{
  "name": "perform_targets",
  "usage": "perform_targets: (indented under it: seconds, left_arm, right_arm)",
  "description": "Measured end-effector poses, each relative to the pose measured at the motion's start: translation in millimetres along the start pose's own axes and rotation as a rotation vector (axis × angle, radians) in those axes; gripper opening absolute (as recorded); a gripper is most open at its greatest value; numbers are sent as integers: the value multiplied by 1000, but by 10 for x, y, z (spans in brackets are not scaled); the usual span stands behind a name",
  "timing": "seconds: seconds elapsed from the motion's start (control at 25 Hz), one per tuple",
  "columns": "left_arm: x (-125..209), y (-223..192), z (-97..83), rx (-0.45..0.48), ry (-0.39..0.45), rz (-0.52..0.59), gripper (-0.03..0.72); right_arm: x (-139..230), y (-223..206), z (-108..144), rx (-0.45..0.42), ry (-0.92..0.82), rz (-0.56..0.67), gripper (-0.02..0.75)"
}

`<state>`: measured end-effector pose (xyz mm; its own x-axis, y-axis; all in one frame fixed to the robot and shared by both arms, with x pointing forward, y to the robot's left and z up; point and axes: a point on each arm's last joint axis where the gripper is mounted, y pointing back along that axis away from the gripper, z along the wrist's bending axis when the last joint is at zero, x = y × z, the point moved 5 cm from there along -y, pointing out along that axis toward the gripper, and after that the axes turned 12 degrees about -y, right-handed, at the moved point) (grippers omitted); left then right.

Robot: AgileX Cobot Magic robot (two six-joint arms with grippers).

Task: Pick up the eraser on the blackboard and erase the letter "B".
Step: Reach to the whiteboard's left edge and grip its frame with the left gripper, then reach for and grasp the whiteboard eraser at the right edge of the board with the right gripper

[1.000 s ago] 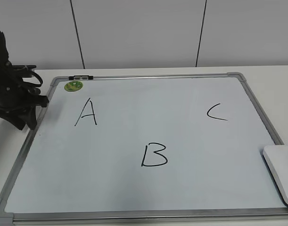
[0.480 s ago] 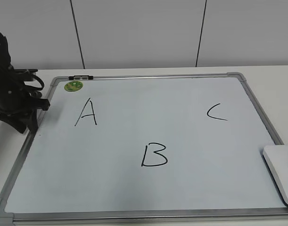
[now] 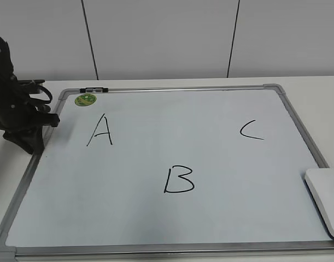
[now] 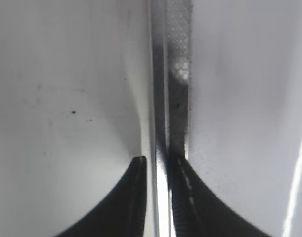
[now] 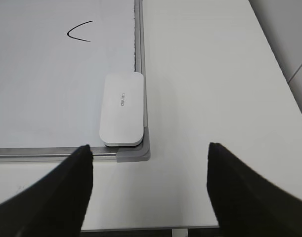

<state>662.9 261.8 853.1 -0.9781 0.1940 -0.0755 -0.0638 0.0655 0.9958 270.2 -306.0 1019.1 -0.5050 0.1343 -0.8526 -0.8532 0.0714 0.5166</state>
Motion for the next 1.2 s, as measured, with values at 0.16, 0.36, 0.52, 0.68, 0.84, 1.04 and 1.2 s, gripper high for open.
perform_targets:
  seconds: [0.16, 0.36, 0.52, 0.68, 0.84, 1.04, 1.2]
  left_arm:
    - [-2, 0, -10, 7, 17, -1, 22]
    - [0, 0, -3, 2, 15, 0, 20]
    - [3, 0, 1, -1, 15, 2, 20]
    - [3, 0, 1, -1, 18, 2, 20]
    - [10, 2, 8, -5, 13, 8, 21]
    - [15, 2, 16, -12, 11, 12, 22]
    - [14, 5, 16, -12, 11, 12, 22]
  right_arm:
    - [0, 0, 0, 0, 0, 0, 535]
    - [0, 0, 3, -2, -1, 0, 535]
    - [7, 1, 51, -36, -17, 5, 535]
    - [-101, -92, 102, -50, -26, 81, 535]
    - [-292, -226, 131, -38, -25, 169, 535]
    - [-502, -489, 160, -16, -20, 285, 535]
    - [-621, -698, 196, -21, -27, 303, 535]
